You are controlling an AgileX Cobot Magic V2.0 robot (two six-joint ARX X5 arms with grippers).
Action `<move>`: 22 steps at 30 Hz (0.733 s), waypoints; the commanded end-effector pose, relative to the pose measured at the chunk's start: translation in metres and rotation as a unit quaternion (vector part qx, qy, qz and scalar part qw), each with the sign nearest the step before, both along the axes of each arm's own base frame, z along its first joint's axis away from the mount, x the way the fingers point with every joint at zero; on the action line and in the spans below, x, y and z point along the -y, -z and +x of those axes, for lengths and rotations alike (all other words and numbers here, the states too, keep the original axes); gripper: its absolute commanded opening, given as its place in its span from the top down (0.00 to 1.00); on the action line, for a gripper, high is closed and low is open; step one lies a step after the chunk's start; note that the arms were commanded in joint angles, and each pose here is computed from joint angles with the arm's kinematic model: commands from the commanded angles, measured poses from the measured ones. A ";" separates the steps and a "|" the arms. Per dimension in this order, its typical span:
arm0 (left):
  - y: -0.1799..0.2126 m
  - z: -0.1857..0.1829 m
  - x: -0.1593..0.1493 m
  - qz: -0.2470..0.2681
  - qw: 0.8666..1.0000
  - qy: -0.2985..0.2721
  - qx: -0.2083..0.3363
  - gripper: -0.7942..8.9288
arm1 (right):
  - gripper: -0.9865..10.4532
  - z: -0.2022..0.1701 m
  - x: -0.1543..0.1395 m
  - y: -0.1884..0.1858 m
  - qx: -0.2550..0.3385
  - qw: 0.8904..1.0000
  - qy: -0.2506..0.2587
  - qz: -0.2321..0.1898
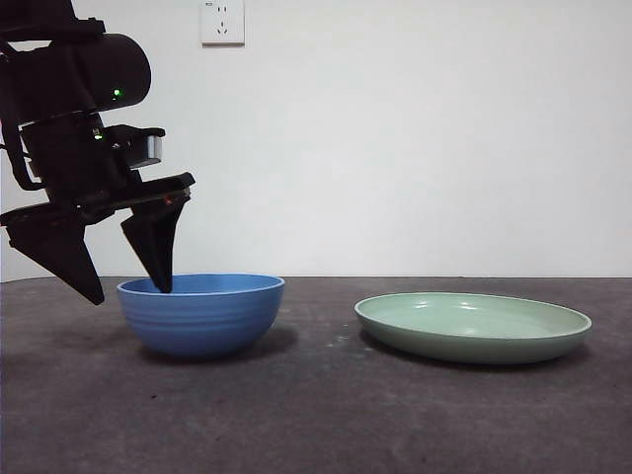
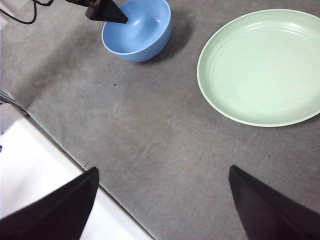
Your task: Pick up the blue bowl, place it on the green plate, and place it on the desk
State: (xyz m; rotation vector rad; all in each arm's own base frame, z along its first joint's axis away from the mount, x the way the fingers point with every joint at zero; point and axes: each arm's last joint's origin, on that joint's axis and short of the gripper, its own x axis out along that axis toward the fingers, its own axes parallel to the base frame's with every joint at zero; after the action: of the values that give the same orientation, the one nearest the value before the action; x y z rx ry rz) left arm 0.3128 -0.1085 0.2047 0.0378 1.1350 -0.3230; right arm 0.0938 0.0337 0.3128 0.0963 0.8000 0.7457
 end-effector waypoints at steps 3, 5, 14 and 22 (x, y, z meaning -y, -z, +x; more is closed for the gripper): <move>0.007 0.005 0.003 0.002 1.000 -0.010 -0.016 0.68 | 0.55 0.001 -0.001 -0.005 0.009 1.000 0.000 0.004; 0.008 0.005 0.004 0.003 1.000 -0.009 -0.019 0.74 | 0.55 0.001 -0.001 -0.005 0.009 1.000 0.000 0.004; 0.007 0.008 0.007 -0.009 1.000 -0.021 -0.005 0.91 | 0.55 0.001 -0.001 -0.005 0.009 1.000 0.000 0.004; 0.001 0.007 0.007 -0.025 0.999 -0.034 -0.001 0.91 | 0.55 0.001 -0.001 -0.005 0.009 1.000 0.000 0.004</move>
State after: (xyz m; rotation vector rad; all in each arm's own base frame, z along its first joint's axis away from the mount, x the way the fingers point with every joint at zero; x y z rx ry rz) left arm 0.3161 -0.1123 0.1981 -0.0266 1.1480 -0.2881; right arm 0.0938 0.0337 0.3128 0.0963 0.8000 0.7457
